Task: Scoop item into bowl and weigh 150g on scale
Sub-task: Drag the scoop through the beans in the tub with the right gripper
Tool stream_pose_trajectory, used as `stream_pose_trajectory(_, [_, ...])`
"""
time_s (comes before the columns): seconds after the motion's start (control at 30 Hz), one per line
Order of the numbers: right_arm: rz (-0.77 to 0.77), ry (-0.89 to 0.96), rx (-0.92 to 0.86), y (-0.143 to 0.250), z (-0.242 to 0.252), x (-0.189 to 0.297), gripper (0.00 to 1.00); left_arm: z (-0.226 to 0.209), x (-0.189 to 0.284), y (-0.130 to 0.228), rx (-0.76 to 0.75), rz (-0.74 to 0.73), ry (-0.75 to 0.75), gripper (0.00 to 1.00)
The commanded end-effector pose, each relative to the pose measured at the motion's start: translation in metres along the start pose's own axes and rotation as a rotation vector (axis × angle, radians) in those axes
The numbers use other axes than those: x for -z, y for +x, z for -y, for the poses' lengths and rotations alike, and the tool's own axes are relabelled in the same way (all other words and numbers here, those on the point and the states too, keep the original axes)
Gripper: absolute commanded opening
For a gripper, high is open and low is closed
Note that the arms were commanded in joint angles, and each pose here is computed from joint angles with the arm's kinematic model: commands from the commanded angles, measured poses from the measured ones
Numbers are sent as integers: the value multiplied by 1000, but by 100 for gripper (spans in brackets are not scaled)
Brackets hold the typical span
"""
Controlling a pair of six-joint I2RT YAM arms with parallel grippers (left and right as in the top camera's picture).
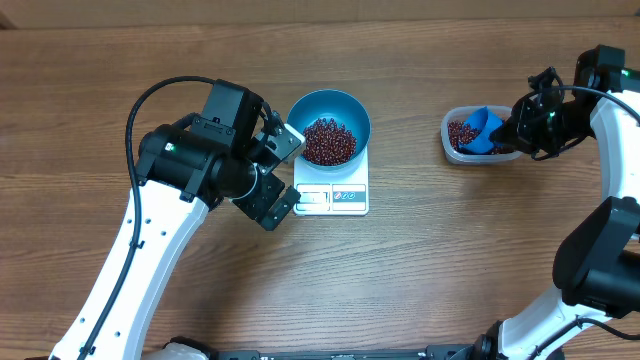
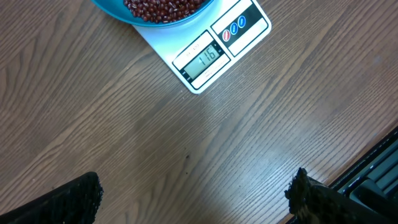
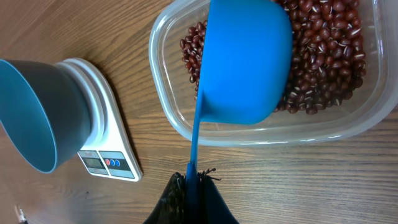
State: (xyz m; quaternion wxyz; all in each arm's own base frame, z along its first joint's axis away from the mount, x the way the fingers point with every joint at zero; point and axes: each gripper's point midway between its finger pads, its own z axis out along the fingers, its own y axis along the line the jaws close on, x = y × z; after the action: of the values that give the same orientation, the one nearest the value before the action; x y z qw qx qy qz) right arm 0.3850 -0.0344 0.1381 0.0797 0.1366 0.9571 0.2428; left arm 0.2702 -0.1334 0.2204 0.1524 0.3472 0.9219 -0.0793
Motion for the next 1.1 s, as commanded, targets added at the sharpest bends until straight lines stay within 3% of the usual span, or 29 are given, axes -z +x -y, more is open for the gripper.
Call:
stream_pose_trajectory(0.0, [73, -26, 80, -10, -16, 22, 4, 2, 3, 0, -20, 15, 9, 100])
stream_pose_trajectory(1.07, [127, -83, 68, -17, -12, 42, 4, 2, 3, 0, -20, 15, 9, 99])
